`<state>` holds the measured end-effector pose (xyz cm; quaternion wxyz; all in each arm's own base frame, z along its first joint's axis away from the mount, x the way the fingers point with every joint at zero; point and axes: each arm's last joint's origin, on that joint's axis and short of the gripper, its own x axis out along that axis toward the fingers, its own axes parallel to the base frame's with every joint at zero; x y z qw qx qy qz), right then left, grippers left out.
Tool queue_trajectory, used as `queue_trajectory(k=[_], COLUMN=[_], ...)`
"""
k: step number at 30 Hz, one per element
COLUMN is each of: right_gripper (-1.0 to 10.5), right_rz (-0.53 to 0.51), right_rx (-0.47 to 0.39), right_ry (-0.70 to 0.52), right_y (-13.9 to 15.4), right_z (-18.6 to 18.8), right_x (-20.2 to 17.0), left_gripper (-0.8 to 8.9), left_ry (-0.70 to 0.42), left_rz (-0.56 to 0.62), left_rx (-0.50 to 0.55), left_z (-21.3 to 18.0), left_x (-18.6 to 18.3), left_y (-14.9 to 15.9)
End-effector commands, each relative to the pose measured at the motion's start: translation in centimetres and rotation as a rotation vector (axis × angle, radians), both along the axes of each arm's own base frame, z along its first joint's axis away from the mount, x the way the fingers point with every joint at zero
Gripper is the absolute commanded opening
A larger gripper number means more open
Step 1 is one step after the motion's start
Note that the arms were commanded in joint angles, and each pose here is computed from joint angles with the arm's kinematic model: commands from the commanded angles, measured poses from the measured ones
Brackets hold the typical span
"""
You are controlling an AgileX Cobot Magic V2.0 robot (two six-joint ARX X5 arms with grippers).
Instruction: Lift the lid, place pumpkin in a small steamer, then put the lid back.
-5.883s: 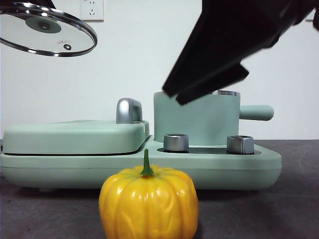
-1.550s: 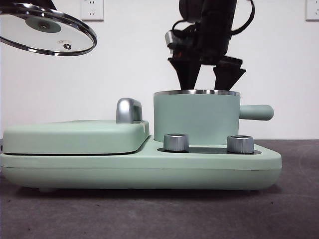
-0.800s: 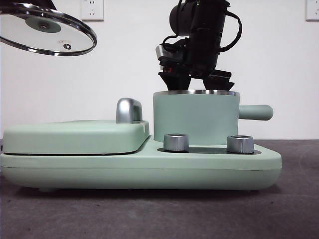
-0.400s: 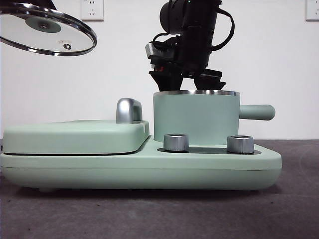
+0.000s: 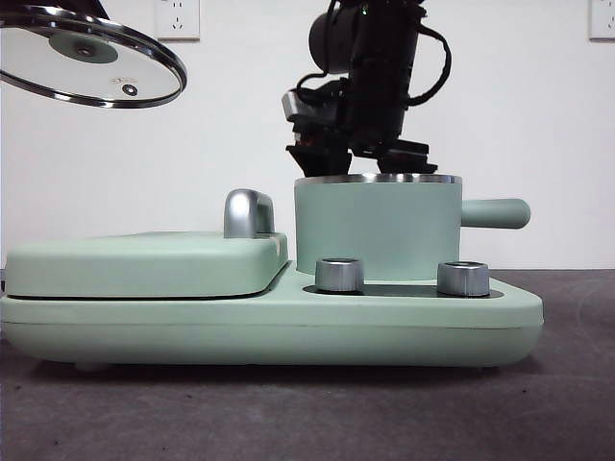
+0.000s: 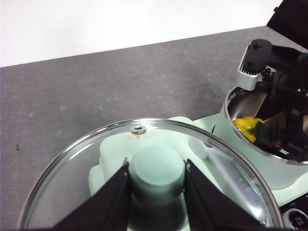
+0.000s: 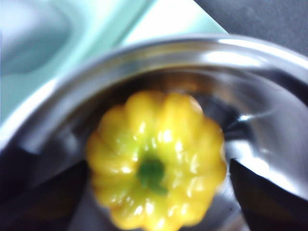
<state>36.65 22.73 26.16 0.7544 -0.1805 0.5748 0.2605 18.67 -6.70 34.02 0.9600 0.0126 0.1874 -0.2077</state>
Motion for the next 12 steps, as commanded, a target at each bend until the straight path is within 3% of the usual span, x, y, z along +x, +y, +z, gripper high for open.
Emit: queue_trajectory(k=[1,12], right_gripper=[5.1,5.0], right_rz=[0.017,-0.019], right_rx=[-0.014,0.084], right_ry=[0.022,-0.124], right_y=[0.7,-1.4], right_z=[-1.2,5.8], right_x=[0.4,-1.9], left_gripper=[0.17,0.17], left_ry=[-0.045,-0.043], left_rz=[-0.001,0.000], left_rx=[-0.008,-0.012], left_z=[0.8,0.8], left_x=[0.0,0.0], left_y=[-0.1,-0.1])
